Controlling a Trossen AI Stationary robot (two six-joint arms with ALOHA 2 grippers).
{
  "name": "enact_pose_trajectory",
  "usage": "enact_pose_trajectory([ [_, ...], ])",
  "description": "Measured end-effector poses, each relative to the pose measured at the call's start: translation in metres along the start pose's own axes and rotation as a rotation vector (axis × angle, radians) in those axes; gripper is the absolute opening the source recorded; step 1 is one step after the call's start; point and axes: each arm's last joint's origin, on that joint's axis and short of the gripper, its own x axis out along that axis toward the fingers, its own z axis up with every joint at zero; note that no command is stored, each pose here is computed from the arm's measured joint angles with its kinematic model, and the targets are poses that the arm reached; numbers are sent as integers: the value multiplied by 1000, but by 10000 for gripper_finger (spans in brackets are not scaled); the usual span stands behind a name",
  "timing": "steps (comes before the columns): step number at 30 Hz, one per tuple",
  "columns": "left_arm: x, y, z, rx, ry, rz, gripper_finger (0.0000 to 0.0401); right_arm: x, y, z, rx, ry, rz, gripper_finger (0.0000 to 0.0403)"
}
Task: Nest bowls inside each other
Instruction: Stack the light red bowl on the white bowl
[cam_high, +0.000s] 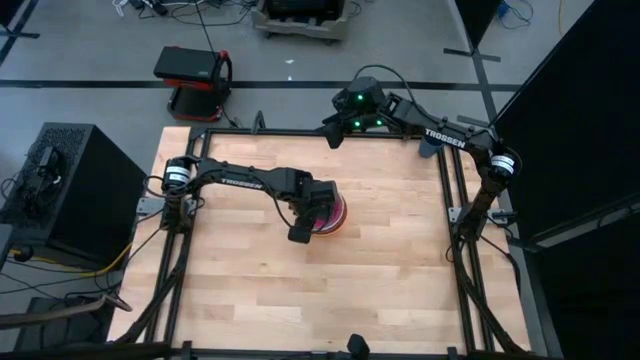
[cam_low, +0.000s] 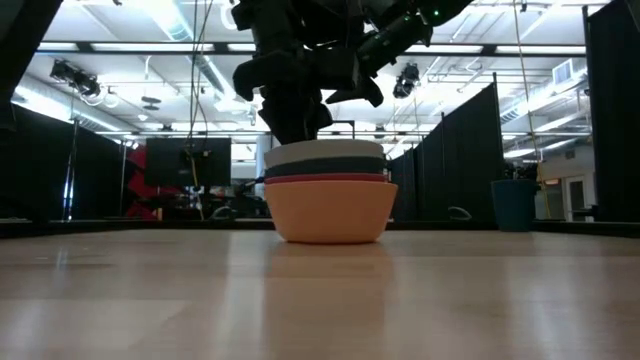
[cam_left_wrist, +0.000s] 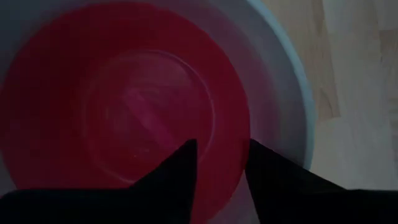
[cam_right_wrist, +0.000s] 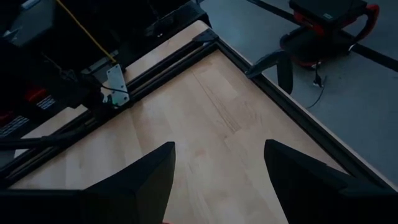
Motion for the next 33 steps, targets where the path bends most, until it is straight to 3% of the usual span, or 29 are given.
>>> enact_pose_trajectory([
  [22, -5, 3, -1, -82, -72, 3, 154, -1, 1, 1, -2, -3, 3, 233],
  [28, -28, 11, 9, -106, -160, 28, 154, -3, -2, 3, -26, -20, 2, 233],
  [33, -50, 18, 16, -119, -210, 46, 153, -21, -9, 12, -26, -70, -22, 233],
])
